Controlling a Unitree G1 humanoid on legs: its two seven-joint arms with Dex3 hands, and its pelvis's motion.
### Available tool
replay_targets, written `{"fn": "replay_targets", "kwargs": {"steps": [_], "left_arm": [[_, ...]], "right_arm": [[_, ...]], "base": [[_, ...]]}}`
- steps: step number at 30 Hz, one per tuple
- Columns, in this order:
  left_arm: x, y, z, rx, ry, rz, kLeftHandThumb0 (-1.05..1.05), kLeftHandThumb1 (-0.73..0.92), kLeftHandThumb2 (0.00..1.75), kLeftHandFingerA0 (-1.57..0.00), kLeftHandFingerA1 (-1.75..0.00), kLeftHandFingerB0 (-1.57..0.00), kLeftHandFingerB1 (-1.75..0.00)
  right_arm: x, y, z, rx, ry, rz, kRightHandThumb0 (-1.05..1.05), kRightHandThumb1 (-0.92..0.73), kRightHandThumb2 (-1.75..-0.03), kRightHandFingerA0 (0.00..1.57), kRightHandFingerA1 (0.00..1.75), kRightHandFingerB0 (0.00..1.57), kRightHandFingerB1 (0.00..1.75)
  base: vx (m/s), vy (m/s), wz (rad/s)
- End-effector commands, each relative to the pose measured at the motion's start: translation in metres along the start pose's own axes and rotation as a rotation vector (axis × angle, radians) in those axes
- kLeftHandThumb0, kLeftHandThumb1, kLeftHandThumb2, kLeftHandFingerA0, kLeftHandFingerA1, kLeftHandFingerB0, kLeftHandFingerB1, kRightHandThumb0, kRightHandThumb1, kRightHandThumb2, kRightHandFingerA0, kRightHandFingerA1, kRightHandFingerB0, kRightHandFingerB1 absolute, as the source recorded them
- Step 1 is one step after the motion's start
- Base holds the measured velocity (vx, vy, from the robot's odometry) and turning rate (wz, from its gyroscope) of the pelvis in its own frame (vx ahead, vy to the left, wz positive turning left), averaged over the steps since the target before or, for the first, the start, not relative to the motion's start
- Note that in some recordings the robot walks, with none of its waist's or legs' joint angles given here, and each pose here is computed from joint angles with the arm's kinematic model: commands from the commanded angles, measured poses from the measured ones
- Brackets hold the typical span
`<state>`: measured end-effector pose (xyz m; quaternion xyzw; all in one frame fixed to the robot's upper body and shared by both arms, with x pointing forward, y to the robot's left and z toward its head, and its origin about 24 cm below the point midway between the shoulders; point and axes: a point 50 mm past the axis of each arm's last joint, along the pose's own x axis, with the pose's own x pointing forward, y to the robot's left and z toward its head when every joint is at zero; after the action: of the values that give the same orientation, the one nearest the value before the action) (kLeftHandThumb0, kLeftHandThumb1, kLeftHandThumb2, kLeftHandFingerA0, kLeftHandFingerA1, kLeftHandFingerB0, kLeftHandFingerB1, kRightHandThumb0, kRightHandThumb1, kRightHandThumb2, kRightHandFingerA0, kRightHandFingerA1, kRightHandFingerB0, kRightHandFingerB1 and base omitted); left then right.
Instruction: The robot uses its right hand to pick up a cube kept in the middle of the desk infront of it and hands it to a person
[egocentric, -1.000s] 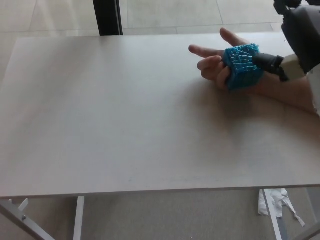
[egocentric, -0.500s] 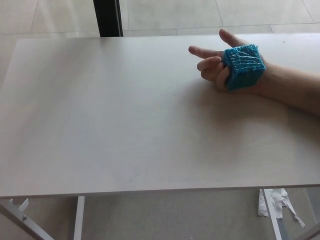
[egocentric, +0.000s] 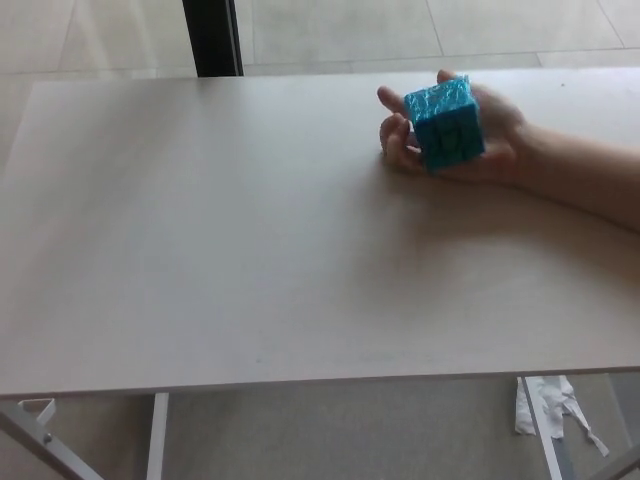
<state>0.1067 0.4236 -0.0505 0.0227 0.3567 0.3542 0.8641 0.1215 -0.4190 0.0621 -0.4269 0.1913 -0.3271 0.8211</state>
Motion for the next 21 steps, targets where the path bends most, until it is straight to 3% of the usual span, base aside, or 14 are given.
{"fn": "replay_targets", "kwargs": {"steps": [1, 3, 4, 5, 7, 8, 9, 10, 11, 13, 14, 19, 20, 21], "left_arm": [[-0.005, 0.033, 0.001, -0.03, 0.031, 0.115, -0.65, 0.46, 0.56, -0.77, -0.57, -0.68, -0.42], [-0.005, 0.032, 0.0, -0.047, 0.039, 0.114, -0.66, 0.45, 0.55, -0.77, -0.55, -0.66, -0.4], [-0.005, 0.032, -0.001, -0.059, 0.042, 0.112, -0.67, 0.33, 0.77, -0.77, -0.64, -0.62, -0.53], [-0.005, 0.032, -0.001, -0.072, 0.041, 0.114, -0.65, 0.44, 0.54, -0.81, -0.59, -0.67, -0.41], [-0.006, 0.033, -0.002, -0.066, 0.031, 0.112, -0.65, 0.45, 0.55, -0.78, -0.58, -0.66, -0.41], [-0.006, 0.034, -0.002, -0.062, 0.036, 0.116, -0.64, 0.46, 0.55, -0.76, -0.56, -0.65, -0.41], [-0.007, 0.035, -0.002, -0.066, 0.037, 0.118, -0.63, 0.45, 0.55, -0.76, -0.56, -0.67, -0.42], [-0.007, 0.036, -0.004, -0.063, 0.032, 0.116, -0.64, 0.36, 0.79, -0.69, -0.63, -0.61, -0.55], [-0.008, 0.036, -0.006, -0.064, 0.044, 0.128, -0.64, 0.36, 0.79, -0.69, -0.62, -0.6, -0.54], [-0.009, 0.036, -0.009, -0.053, 0.046, 0.122, -0.6, 0.47, 0.56, -0.77, -0.56, -0.66, -0.42], [-0.009, 0.036, -0.01, -0.047, 0.054, 0.118, -0.62, 0.48, 0.56, -0.77, -0.57, -0.67, -0.42], [-0.011, 0.042, -0.012, -0.052, 0.072, 0.128, -0.6, 0.47, 0.55, -0.77, -0.56, -0.65, -0.41], [-0.011, 0.044, -0.01, -0.054, 0.065, 0.134, -0.59, 0.47, 0.55, -0.77, -0.56, -0.66, -0.42], [-0.01, 0.044, -0.007, -0.06, 0.056, 0.136, -0.55, 0.48, 0.55, -0.75, -0.55, -0.67, -0.43]], "right_arm": [[-0.06, -0.107, -0.108, 0.558, 0.146, -0.91, -0.57, -0.64, -0.6, 0.79, 1.17, 0.76, 0.69], [-0.053, -0.102, -0.11, 0.561, 0.185, -0.821, -0.57, -0.64, -0.6, 0.7, 1.17, 0.7, 0.7], [-0.047, -0.095, -0.109, 0.512, 0.237, -0.722, -0.55, -0.65, -0.59, 0.72, 1.12, 0.6, 0.61], [-0.038, -0.089, -0.108, 0.541, 0.306, -0.648, -0.54, -0.62, -0.6, 0.67, 1.31, 0.57, 0.57], [-0.025, -0.082, -0.107, 0.567, 0.401, -0.549, -0.5, -0.62, -0.6, 0.61, 1.09, 0.56, 0.51], [-0.017, -0.076, -0.106, 0.586, 0.465, -0.477, -0.47, -0.63, -0.6, 0.81, 1.28, 0.61, 0.51], [-0.008, -0.065, -0.105, 0.611, 0.543, -0.377, -0.45, -0.5, -0.87, 0.77, 0.92, 0.54, 0.66], [-0.004, -0.058, -0.107, 0.615, 0.612, -0.329, -0.42, -0.59, -0.59, 0.74, 0.85, 0.59, 0.56], [-0.004, -0.047, -0.11, 0.818, 0.695, -0.386, -0.36, -0.46, -0.83, 0.74, 0.95, 0.65, 0.73], [-0.007, -0.044, -0.114, 0.811, 0.727, -0.415, -0.31, -0.58, -0.57, 0.79, 1.1, 0.72, 0.66], [-0.01, -0.039, -0.118, 0.733, 0.752, -0.391, -0.36, -0.58, -0.61, 0.96, 1.53, 0.77, 0.74], [-0.027, -0.001, -0.128, 0.643, 0.792, -0.266, -0.37, -0.58, -0.61, 0.89, 1.55, 0.71, 0.66], [-0.027, 0.003, -0.128, 0.638, 0.792, -0.249, -0.45, -0.5, -0.86, 0.94, 1.19, 0.67, 0.72], [-0.027, 0.005, -0.128, 0.622, 0.792, -0.224, -0.4, -0.59, -0.57, 0.76, 1.03, 0.65, 0.6]], "base": [[0.0, 0.0, 0.0], [0.0, 0.0, 0.0], [0.0, 0.0, 0.0], [0.0, 0.0, 0.0], [0.0, 0.0, 0.0], [0.0, 0.0, 0.0], [0.0, 0.0, 0.0], [0.0, 0.0, 0.0], [0.0, 0.0, 0.0], [0.0, 0.0, 0.0], [0.0, 0.0, 0.0], [0.0, 0.0, 0.0], [0.0, 0.0, 0.0], [0.0, 0.0, 0.0]]}}
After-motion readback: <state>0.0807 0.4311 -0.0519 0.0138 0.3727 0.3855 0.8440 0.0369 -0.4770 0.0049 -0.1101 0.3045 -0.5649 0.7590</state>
